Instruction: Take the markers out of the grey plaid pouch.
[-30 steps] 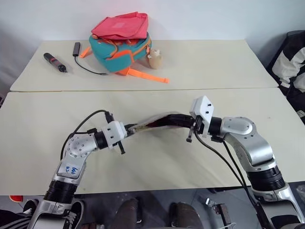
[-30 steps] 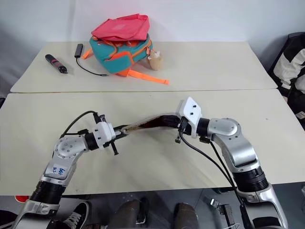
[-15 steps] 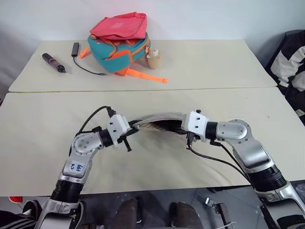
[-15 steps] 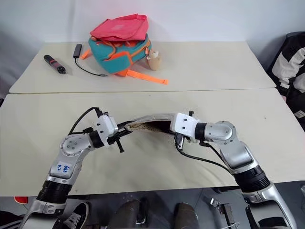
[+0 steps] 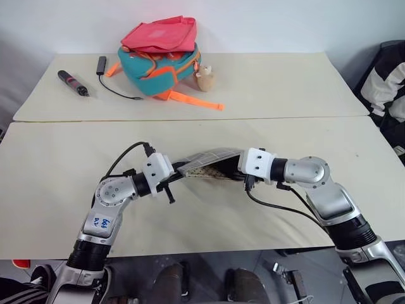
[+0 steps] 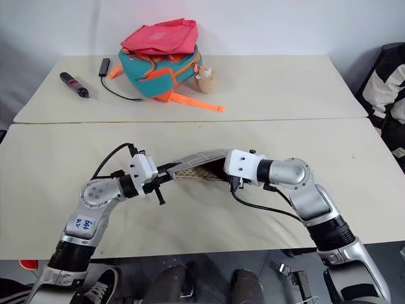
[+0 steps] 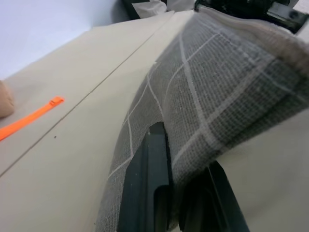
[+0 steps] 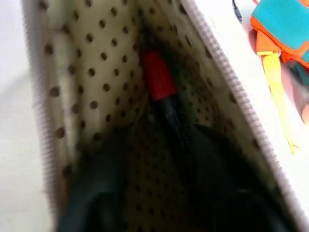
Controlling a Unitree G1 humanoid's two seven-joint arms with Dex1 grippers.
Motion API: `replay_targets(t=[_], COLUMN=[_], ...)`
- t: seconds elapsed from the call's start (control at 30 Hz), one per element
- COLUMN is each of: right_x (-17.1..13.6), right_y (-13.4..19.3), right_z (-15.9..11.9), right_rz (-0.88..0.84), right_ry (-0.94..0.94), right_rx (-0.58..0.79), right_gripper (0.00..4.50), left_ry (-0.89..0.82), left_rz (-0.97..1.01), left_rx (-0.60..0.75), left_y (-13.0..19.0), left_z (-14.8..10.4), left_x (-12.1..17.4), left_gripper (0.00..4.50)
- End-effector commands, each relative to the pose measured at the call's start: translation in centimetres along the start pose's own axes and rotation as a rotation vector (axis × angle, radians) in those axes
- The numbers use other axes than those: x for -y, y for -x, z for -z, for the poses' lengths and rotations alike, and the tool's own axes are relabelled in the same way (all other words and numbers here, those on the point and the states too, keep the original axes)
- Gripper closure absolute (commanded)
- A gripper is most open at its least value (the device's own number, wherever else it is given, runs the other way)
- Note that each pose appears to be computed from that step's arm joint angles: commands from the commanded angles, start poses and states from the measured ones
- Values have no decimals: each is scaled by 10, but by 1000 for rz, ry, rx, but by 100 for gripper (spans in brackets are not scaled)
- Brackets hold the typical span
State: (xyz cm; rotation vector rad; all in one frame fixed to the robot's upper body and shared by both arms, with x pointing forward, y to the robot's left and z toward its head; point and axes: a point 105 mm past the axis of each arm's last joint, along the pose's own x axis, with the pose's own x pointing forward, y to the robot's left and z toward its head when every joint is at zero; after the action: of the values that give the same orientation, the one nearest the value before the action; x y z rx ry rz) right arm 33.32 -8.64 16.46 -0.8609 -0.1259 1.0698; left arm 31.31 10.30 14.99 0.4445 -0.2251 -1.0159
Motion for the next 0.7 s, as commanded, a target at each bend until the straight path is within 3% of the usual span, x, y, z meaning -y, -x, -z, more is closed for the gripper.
replay_targets(t=[0.03, 0.17, 0.27, 0.4, 0.6, 0.7], right_x=[10, 9, 4, 7, 5, 9], right_y=[6, 6, 8, 7, 6, 9], right_z=[-3, -3, -3, -1, -3, -14], right_rz=[40, 34, 6, 26, -22, -78], right_ry=[16, 11, -19, 31, 132, 166], right_rx=[0, 1, 12, -13, -52, -68], right_gripper=[124, 124, 187, 319, 319, 319], left_ry=[-26, -27, -24, -14, 83, 257], left_rz=[-3, 0, -2, -2, 7, 68], left_rx=[73, 73, 74, 80, 116, 122], left_y=[2, 2, 2, 2, 1, 0], left_z=[-18, -18, -18, -19, -27, -32], left_x=[-1, -1, -1, -1, -3, 1], left_gripper=[450, 450, 450, 450, 450, 450])
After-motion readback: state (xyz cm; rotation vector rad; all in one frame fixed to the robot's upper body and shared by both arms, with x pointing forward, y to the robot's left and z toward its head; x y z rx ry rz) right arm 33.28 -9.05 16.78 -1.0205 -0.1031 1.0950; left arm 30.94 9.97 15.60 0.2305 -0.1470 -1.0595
